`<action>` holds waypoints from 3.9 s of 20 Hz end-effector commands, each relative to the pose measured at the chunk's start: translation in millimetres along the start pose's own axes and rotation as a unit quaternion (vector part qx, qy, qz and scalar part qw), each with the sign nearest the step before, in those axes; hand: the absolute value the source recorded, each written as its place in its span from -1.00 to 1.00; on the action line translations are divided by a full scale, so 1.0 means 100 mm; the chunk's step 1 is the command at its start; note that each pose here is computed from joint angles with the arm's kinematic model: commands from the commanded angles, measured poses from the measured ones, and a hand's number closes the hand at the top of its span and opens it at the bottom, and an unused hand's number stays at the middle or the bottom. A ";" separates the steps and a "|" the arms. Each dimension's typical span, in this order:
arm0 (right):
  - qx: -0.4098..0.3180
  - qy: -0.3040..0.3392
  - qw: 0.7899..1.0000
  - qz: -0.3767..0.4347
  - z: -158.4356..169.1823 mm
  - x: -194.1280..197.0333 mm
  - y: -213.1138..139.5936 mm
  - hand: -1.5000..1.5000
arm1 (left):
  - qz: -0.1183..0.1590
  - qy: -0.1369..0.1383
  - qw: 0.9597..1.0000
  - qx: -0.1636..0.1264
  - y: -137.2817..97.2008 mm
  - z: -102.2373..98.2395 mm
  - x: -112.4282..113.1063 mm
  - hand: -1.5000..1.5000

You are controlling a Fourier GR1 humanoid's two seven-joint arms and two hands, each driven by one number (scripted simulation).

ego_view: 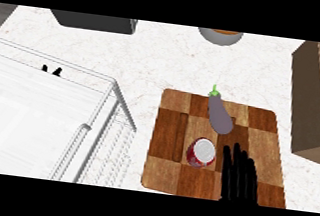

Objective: Pick the can from the cutting board and place it in the cardboard box

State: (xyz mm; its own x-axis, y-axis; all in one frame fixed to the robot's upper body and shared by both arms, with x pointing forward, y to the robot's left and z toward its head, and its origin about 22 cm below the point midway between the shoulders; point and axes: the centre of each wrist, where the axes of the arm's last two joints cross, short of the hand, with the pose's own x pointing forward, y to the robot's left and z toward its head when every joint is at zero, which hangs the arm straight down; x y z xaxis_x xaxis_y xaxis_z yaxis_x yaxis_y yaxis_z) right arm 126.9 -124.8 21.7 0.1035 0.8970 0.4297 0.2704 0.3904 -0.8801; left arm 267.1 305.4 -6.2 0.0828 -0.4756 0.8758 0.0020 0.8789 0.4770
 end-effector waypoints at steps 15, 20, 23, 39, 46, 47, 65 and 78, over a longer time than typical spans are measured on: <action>0.036 -0.001 0.999 -0.013 -0.39 0.11 0.34 -1.00 | 0.011 -0.017 0.999 -0.039 -0.26 0.08 0.04 0.00; 0.040 -0.002 0.999 -0.006 -0.54 0.07 0.44 -1.00 | 0.012 -0.018 0.999 -0.031 0.00 -0.14 0.10 0.00; 0.033 -0.006 0.999 -0.013 -0.65 0.12 0.57 -1.00 | 0.004 -0.024 0.999 -0.033 -0.18 -0.10 0.16 0.00; -0.121 -0.048 0.990 0.059 -0.70 -0.02 0.61 1.00 | 0.013 -0.017 0.999 -0.037 -0.29 -0.04 0.14 0.00; -0.064 -0.054 0.991 0.103 -0.79 -0.02 0.39 1.00 | 0.009 -0.020 0.999 -0.035 -0.25 -0.05 0.03 0.00; -0.019 -0.065 0.990 0.124 -0.99 -0.01 0.35 1.00 | 0.005 -0.024 0.999 -0.036 -0.19 -0.08 0.05 0.00; -0.032 0.002 0.979 0.203 -2.18 0.17 -1.38 1.00 | 0.009 -0.007 0.999 -0.040 -0.34 0.03 0.04 0.00; -0.088 0.114 0.972 0.183 -2.45 -0.56 -2.22 1.00 | 0.014 -0.025 0.999 -0.029 -0.26 0.13 0.00 0.00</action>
State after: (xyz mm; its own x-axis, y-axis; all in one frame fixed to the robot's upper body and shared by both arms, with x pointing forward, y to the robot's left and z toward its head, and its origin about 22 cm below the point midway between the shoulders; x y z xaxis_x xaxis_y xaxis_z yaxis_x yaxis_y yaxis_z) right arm 301.7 -289.2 243.1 0.3772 0.9145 0.1464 0.3383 0.0112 -0.9410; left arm 262.0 300.1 -6.8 0.0590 -0.4723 0.8794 0.0291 0.8814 0.4715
